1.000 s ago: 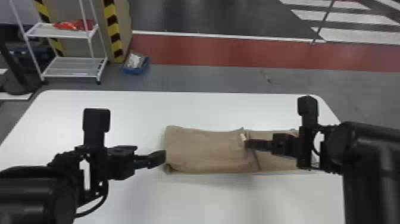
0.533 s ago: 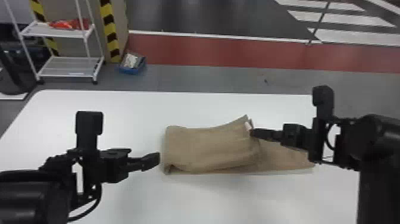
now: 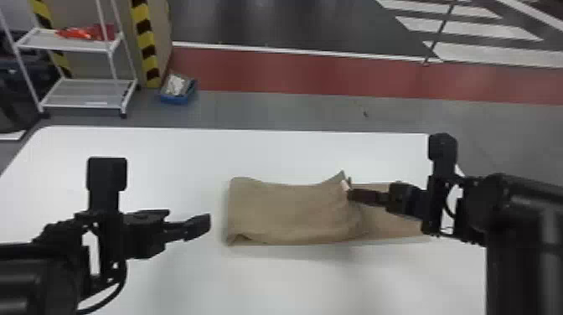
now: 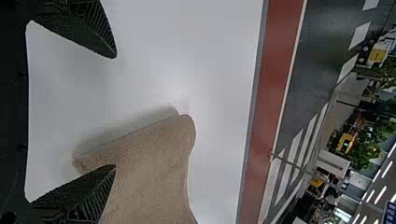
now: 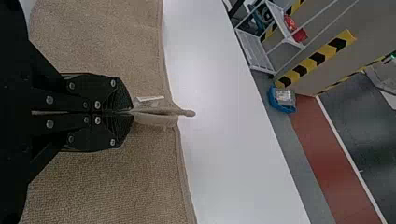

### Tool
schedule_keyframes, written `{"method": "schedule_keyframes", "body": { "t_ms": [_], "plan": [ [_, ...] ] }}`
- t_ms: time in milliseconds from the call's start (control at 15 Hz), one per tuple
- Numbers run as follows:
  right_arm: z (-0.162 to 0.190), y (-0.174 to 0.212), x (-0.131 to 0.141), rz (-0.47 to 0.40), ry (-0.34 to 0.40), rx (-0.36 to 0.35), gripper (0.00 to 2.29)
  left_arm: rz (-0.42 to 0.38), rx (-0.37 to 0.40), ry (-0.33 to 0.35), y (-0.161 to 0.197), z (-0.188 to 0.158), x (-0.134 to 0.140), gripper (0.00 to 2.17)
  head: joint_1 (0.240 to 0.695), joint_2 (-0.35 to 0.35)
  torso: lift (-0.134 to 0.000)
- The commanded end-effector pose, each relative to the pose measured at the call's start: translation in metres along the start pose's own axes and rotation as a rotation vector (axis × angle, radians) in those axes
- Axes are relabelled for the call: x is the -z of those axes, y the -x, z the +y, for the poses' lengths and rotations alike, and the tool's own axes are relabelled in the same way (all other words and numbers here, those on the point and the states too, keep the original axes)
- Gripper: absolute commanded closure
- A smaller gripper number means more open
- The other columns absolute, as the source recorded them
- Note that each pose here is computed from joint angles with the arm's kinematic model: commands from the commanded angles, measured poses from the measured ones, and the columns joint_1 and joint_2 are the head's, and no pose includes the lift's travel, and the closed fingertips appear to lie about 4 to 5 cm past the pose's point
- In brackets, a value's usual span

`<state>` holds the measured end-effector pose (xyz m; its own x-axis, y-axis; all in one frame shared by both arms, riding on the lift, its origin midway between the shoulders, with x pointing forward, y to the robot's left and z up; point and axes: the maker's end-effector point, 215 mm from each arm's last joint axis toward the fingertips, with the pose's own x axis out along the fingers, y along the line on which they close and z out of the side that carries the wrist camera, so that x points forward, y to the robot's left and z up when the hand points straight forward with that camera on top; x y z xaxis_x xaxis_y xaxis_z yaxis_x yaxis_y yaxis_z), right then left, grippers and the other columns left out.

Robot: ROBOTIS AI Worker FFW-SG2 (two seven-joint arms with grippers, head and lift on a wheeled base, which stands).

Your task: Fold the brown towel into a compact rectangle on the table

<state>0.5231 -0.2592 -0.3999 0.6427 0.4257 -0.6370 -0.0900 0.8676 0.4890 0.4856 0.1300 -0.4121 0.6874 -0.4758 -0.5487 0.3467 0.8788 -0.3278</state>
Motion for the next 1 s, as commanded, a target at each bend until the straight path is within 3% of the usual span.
{"method": "schedule_keyframes", "body": {
  "t_ms": [0, 200, 400, 667, 800, 933],
  "plan": [
    [0.007, 0.017, -0.011, -0.025, -0.015, -0.019, 1.33, -0.015, -0.001, 0.004, 0.004, 0.0, -0.006, 0.04, 0.695, -0.142, -0.124],
    [-0.012, 0.057, -0.017, -0.069, -0.072, -0.021, 1.33, -0.037, 0.002, 0.019, 0.008, 0.003, -0.011, 0.04, 0.695, -0.148, -0.124],
    [-0.037, 0.042, -0.007, -0.067, -0.087, 0.001, 1.33, -0.051, 0.007, 0.009, 0.007, 0.001, -0.015, 0.04, 0.695, -0.176, -0.124],
    [-0.034, 0.027, -0.014, -0.072, -0.058, -0.002, 1.33, -0.045, 0.004, 0.014, 0.006, 0.003, -0.012, 0.04, 0.695, -0.188, -0.124],
    [-0.028, 0.047, -0.028, -0.092, -0.079, -0.015, 1.33, -0.046, 0.004, 0.013, 0.006, 0.003, -0.012, 0.04, 0.695, -0.182, -0.124],
    [-0.046, 0.067, -0.024, -0.077, -0.113, 0.009, 1.33, -0.043, 0.006, 0.014, 0.005, 0.003, -0.011, 0.04, 0.695, -0.185, -0.124]
  ]
}}
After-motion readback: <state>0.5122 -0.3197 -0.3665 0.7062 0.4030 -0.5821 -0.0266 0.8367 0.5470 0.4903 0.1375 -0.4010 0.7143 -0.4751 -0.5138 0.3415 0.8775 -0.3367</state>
